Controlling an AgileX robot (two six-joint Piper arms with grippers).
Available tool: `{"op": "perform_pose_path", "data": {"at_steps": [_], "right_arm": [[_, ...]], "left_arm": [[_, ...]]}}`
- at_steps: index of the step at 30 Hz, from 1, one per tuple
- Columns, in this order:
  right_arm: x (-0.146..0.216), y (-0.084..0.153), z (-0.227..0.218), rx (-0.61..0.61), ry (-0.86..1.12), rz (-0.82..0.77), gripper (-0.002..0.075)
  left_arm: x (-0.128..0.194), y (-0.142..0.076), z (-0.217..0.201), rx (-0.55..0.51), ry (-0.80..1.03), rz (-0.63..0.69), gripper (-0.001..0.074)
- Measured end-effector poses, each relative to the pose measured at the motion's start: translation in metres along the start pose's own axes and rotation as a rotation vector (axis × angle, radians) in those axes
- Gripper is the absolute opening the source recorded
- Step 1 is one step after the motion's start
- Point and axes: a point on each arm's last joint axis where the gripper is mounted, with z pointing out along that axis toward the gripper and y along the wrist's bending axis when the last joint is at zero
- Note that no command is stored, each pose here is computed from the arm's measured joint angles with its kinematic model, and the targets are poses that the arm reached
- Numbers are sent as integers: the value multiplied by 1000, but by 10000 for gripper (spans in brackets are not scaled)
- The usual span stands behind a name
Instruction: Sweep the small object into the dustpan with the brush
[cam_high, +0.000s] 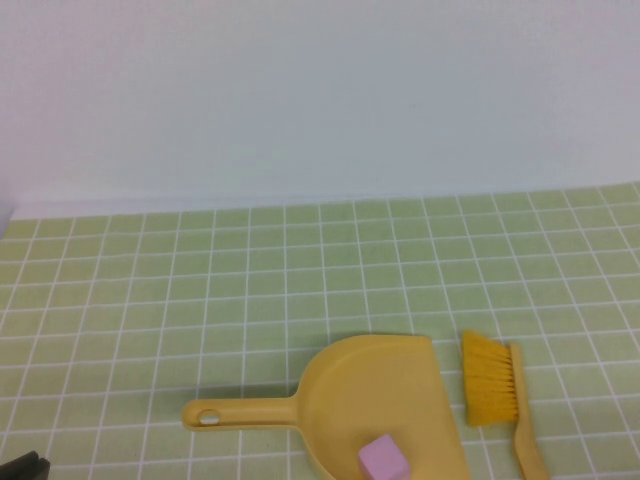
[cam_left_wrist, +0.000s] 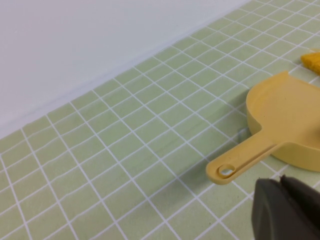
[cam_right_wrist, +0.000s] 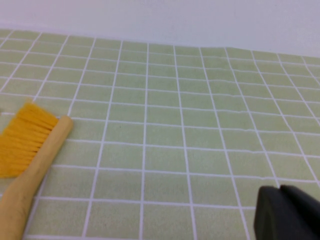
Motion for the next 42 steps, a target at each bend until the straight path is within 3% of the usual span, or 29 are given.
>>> {"op": "perform_pose_path", "data": {"at_steps": [22, 29, 34, 42], "right_arm": [[0, 0, 0, 0, -1, 0, -2], [0, 0, 0, 0, -1, 0, -2], [0, 0, 0, -1, -1, 4, -2], [0, 0, 0, -1, -1, 4, -2]], "left_arm": [[0, 1, -2, -12, -11, 1, 0], [-14, 10, -7, -178, -179, -68, 0], [-21, 18, -11, -326, -288, -186, 0], [21, 26, 6, -501, -247, -271, 0]]}}
